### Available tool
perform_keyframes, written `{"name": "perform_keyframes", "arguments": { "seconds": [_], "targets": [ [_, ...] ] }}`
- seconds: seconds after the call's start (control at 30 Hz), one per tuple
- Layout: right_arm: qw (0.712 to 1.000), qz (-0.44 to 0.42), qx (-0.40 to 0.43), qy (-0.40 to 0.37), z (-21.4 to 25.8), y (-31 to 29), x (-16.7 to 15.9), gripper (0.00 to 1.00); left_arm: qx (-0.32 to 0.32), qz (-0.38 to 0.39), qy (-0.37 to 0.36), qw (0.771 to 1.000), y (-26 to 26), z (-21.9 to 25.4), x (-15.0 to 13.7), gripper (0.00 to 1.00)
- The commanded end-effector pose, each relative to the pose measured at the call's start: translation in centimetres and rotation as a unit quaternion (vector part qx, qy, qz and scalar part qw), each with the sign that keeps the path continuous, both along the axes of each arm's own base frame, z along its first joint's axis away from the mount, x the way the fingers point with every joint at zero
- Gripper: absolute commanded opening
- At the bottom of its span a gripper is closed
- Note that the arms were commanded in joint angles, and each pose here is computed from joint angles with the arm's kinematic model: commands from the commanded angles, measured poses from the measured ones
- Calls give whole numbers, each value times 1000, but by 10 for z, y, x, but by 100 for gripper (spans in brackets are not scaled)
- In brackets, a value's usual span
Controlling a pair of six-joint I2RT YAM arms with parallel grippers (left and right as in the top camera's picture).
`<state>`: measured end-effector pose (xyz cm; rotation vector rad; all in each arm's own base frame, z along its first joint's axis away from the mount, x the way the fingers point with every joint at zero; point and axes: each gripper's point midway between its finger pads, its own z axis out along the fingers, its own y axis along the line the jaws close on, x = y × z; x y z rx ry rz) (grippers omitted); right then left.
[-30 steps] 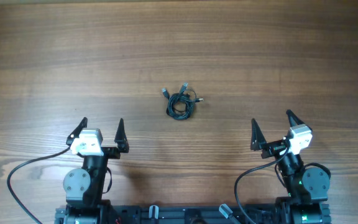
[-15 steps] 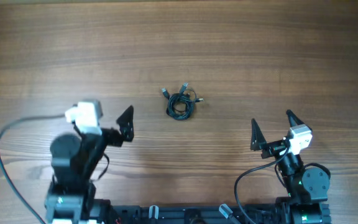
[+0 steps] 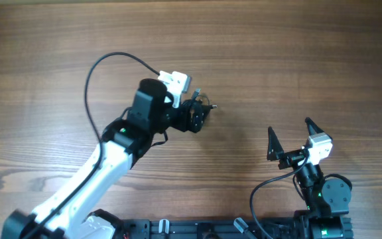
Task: Untangle cables
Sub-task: 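Reach left gripper to the black cable coil and grasp it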
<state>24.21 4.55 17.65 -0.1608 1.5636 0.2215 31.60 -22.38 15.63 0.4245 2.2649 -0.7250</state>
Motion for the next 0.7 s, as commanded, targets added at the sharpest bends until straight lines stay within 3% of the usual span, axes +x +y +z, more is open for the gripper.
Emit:
{"name": "perform_keyframes", "arguments": {
  "seconds": [0.0,0.13,0.37,0.67],
  "targets": [
    [1000,-3,-5,-7,2,-1,0,100,50,77,31,995,17,-39,21,86],
    [1000,-3,-5,-7,2,-1,0,100,79,192,68,976,44,-72,36,70],
    [1000,-3,-5,-7,2,-1,0,100,94,208,119,966,45,-111,32,52],
    [1000,-3,-5,-7,2,-1,0,100,118,196,151,962,36,-142,20,50]
  ]
}}
